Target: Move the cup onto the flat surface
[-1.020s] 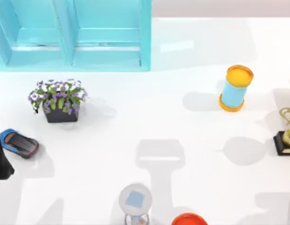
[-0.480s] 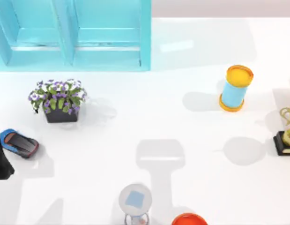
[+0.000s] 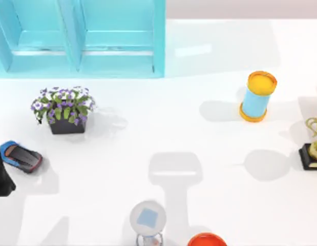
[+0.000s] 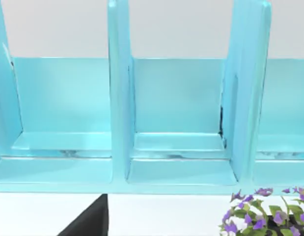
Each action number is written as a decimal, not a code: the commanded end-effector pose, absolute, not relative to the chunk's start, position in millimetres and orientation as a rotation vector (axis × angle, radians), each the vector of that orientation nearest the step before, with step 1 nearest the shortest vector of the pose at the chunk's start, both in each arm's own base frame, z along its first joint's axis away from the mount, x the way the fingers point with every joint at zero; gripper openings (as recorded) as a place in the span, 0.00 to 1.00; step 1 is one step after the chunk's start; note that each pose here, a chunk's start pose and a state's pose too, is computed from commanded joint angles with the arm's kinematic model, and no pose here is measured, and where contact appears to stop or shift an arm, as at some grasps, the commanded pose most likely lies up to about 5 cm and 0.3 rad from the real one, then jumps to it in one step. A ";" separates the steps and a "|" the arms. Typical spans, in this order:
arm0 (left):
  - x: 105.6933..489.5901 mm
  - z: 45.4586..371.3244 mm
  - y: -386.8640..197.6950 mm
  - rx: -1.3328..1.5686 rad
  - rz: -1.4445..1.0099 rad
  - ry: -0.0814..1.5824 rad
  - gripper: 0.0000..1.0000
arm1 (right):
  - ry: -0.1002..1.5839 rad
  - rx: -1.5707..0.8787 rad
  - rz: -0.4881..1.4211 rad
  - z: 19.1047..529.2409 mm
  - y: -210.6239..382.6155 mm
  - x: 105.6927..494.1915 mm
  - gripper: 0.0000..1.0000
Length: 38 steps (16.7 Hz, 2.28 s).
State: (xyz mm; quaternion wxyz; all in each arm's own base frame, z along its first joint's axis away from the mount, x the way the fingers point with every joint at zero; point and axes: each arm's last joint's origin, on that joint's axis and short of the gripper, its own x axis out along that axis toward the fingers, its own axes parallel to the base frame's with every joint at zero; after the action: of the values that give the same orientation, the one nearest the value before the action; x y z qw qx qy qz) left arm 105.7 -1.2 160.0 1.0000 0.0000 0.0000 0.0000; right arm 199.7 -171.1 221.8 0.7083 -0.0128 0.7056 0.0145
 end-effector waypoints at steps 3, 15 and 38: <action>105.7 160.0 -1.2 0.000 0.000 0.000 1.00 | 1.566 -0.029 0.032 193.7 -172.0 201.1 1.00; 105.7 160.0 -1.2 0.000 0.000 0.000 1.00 | 1.567 -0.028 0.032 146.3 -172.8 202.4 0.85; 105.7 160.0 -1.2 0.000 0.000 0.000 1.00 | 1.547 -0.041 0.019 161.2 -164.2 208.4 0.00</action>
State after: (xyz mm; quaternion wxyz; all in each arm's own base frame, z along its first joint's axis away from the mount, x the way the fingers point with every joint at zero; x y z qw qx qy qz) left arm 105.7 -1.2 160.0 1.0000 0.0000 0.0000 0.0000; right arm 208.4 -164.2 161.2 0.7152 -0.0184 0.6986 0.0084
